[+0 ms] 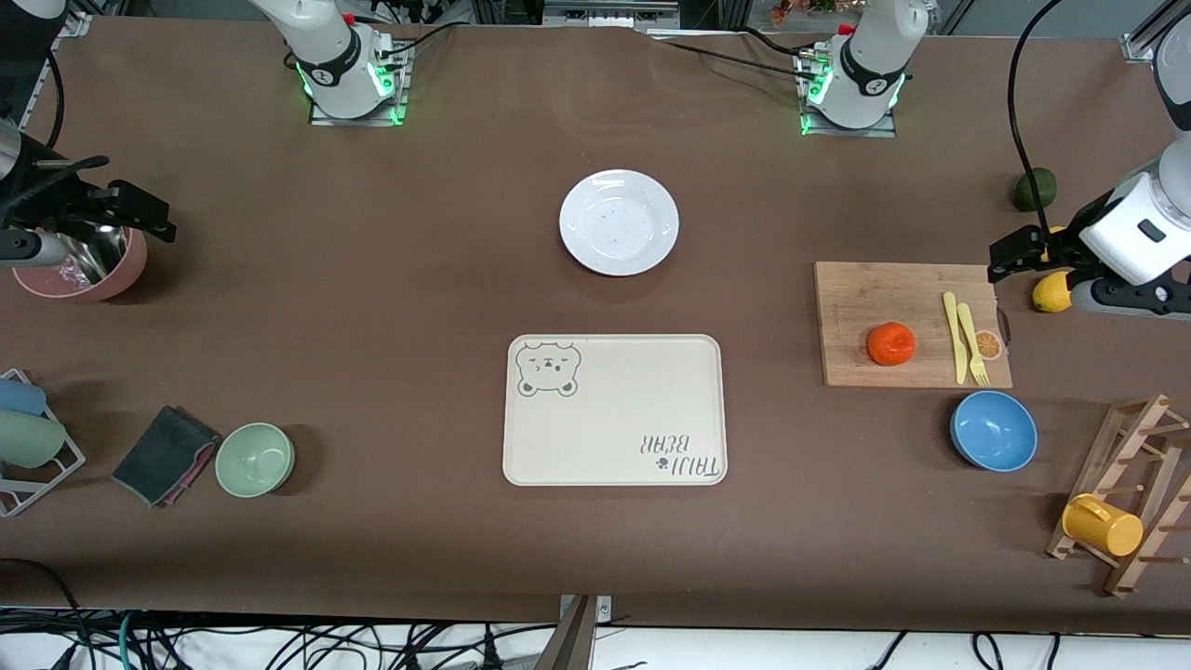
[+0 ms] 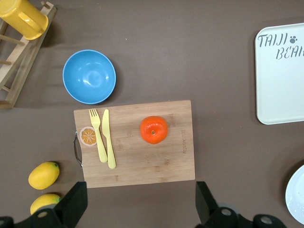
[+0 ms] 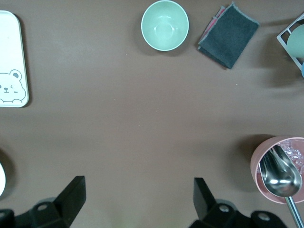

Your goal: Place orange and plate with both arms

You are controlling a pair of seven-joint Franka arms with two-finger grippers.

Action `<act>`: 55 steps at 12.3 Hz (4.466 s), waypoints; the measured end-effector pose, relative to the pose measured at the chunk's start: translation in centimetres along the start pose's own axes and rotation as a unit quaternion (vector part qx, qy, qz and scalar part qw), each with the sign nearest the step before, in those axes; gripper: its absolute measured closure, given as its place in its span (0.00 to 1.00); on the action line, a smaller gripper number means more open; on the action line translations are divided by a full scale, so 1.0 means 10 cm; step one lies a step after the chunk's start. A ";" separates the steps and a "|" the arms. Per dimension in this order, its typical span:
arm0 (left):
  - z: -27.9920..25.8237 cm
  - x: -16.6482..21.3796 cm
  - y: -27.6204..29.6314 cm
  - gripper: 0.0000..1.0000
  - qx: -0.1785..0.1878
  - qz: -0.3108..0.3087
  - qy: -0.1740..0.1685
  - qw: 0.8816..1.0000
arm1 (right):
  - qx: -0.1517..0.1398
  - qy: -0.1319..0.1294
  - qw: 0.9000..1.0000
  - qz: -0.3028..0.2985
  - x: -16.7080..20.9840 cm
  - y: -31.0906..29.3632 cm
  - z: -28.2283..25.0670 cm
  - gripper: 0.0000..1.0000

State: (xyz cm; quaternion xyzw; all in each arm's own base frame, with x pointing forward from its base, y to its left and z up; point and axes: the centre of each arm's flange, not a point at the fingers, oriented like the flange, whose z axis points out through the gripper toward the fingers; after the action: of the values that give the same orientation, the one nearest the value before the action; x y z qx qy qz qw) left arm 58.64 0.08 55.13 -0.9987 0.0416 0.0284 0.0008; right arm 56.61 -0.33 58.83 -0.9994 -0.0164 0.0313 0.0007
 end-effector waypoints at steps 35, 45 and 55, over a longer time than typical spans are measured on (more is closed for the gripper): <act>3.64 0.01 -0.02 0.15 -0.020 -0.057 -0.072 0.996 | 0.002 -0.001 1.000 -0.004 0.00 -0.04 0.01 0.00; 3.18 0.27 0.73 0.27 -0.018 -0.082 -0.062 0.995 | 0.002 -0.002 1.000 -0.004 0.00 -0.05 0.01 0.00; 2.75 -0.51 3.44 0.27 -0.050 -0.155 -0.093 0.982 | 0.002 -0.004 1.000 -0.004 0.00 -0.05 0.01 0.00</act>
State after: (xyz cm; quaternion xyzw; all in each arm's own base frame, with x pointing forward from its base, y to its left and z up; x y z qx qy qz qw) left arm 49.09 -33.72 27.99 -0.9847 -0.1157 0.1233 -0.0413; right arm 56.55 0.15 58.68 -0.9992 -0.0204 0.0349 0.0028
